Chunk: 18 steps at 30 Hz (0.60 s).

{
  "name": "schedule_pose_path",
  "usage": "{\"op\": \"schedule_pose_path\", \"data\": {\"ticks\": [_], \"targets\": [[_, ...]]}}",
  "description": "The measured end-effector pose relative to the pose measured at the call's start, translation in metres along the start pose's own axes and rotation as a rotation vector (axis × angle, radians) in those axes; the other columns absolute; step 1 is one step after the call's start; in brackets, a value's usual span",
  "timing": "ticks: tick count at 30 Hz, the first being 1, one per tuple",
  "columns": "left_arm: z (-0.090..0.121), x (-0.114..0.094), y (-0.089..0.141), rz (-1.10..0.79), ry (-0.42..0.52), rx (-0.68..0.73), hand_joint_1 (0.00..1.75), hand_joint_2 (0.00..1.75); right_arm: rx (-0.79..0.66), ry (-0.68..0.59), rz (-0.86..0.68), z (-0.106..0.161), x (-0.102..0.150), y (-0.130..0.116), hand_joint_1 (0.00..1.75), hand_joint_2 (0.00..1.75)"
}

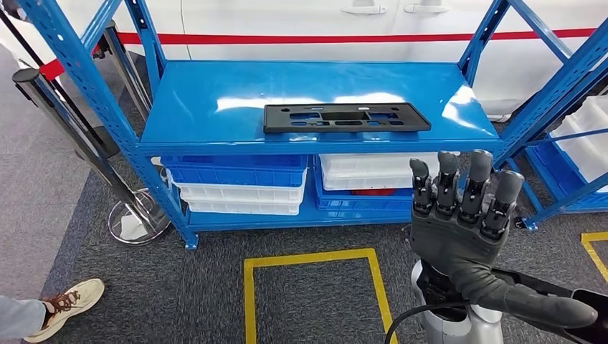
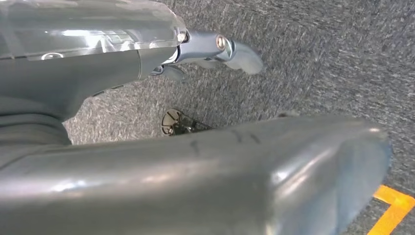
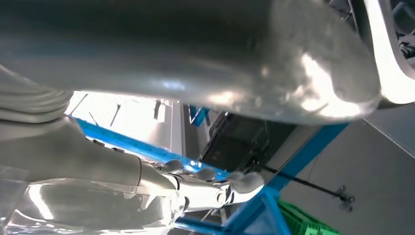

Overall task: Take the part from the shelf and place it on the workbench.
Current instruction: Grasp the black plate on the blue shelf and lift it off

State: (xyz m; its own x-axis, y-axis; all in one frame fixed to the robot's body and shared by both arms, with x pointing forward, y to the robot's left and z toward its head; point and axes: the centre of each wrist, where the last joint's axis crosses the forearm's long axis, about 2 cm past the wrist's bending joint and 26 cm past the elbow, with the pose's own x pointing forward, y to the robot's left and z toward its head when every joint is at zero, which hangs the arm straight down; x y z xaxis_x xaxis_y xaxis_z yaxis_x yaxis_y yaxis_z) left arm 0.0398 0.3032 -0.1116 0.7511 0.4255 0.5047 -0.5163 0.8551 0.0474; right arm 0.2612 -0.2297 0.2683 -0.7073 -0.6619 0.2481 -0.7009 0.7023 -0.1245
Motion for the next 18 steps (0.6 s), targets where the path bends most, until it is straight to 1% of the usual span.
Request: {"op": "schedule_pose_path", "data": {"ticks": [1,4,5,8,10,12,13,15,16,18], "targets": [[0.000,0.000,0.000,-0.001,0.000,0.000,0.00,0.00,-0.005,0.003,0.000,0.001,0.000,0.001,0.00,0.00],[0.000,0.000,0.000,-0.004,0.000,0.004,0.00,1.31,-0.041,0.032,0.004,0.008,-0.003,0.002,0.00,0.00],[0.000,0.000,0.000,-0.006,-0.001,0.005,0.00,1.31,-0.063,0.056,0.007,0.013,-0.005,0.002,0.00,0.00],[0.001,-0.002,-0.002,-0.005,0.001,0.004,0.00,0.00,-0.148,0.192,0.020,0.037,-0.014,0.004,0.00,0.00],[0.002,-0.003,-0.005,0.002,0.001,0.003,0.00,0.00,-0.222,0.349,0.022,0.060,-0.021,0.005,0.00,0.00],[0.002,-0.003,-0.006,0.010,0.000,0.008,0.00,0.00,-0.339,0.596,0.027,0.096,-0.031,0.006,0.00,0.00],[0.002,-0.003,-0.006,0.015,0.002,0.012,0.00,0.00,-0.413,0.738,0.032,0.122,-0.038,0.008,0.00,0.00],[0.002,-0.004,-0.007,0.022,0.006,0.023,0.00,0.00,-0.550,0.989,0.057,0.188,-0.048,0.018,0.00,0.00],[0.003,-0.004,-0.007,0.024,0.009,0.027,0.00,0.00,-0.603,1.101,0.070,0.223,-0.046,0.028,0.00,0.00],[0.004,-0.006,-0.006,0.023,0.015,0.033,0.00,0.00,-0.692,1.343,0.076,0.282,-0.032,0.052,0.00,0.00]]}}
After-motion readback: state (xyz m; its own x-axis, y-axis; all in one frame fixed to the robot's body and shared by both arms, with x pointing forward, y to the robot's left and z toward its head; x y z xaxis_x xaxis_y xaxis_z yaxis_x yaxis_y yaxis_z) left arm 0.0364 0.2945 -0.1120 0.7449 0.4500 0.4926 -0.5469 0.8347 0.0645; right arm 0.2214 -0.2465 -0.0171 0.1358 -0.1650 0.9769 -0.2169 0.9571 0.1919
